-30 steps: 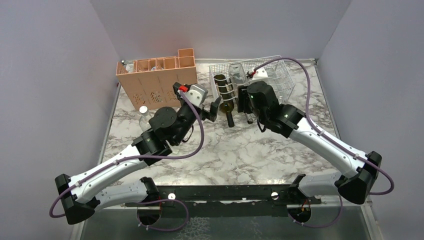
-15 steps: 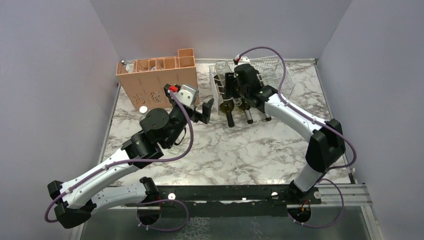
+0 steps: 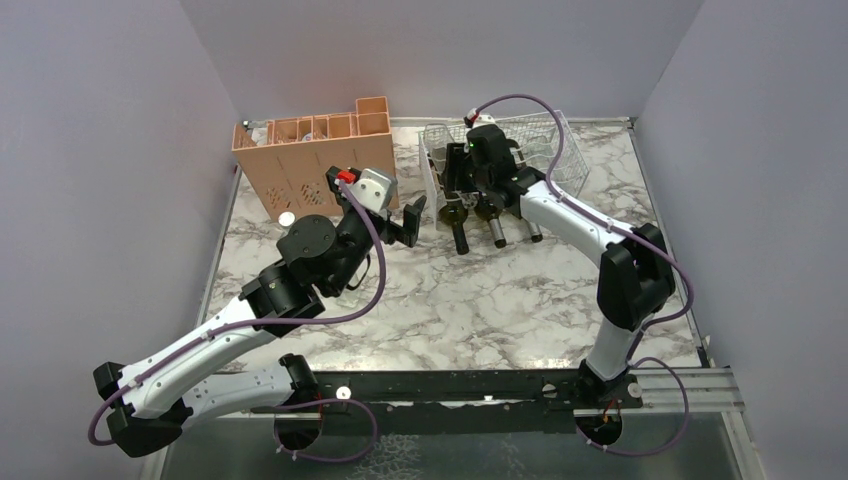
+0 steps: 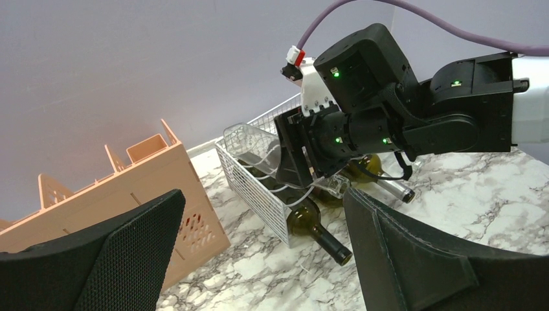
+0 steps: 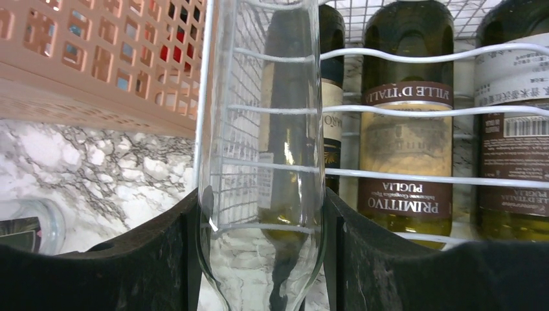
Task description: Put the wine bottle on the wine rack
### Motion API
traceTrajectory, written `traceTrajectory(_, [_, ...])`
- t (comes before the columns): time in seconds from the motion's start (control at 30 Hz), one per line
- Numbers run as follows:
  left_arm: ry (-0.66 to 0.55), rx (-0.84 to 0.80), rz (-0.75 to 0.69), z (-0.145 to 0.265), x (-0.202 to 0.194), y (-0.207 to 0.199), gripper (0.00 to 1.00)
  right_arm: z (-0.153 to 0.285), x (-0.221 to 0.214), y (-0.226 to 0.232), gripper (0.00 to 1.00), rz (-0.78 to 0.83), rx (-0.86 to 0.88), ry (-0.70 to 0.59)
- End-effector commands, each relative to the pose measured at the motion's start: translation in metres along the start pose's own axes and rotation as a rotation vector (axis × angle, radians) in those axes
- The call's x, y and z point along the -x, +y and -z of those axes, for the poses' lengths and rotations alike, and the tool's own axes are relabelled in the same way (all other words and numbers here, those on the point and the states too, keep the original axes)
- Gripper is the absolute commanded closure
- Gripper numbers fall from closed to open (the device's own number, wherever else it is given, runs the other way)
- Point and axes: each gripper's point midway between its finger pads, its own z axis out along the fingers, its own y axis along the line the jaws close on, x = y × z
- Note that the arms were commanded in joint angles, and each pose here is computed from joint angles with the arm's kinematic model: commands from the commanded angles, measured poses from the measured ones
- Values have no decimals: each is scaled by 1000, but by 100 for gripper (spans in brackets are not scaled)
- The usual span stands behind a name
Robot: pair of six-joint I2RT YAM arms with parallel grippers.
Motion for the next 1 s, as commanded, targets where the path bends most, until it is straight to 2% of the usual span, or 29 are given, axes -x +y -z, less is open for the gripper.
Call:
traceTrajectory(0.0, [-50, -6, 22, 4, 22, 3, 1, -7, 38, 15, 99, -46, 71, -134])
traceTrajectory(0.17, [-52, -3, 33, 4, 23, 3, 1, -17, 26, 17, 98, -59, 83, -107])
traceTrajectory(0.4, [-42, 24, 48, 2, 23, 7, 1, -21, 13, 13, 75, -93, 65, -70])
traceTrajectory(0.73, [-30, 41, 46, 0, 21, 8, 1, -19, 4, 12, 56, -142, 46, -19])
traceTrajectory(0.97, [-35, 33, 46, -1, 23, 7, 1, -19, -3, 7, 50, -148, 12, 27])
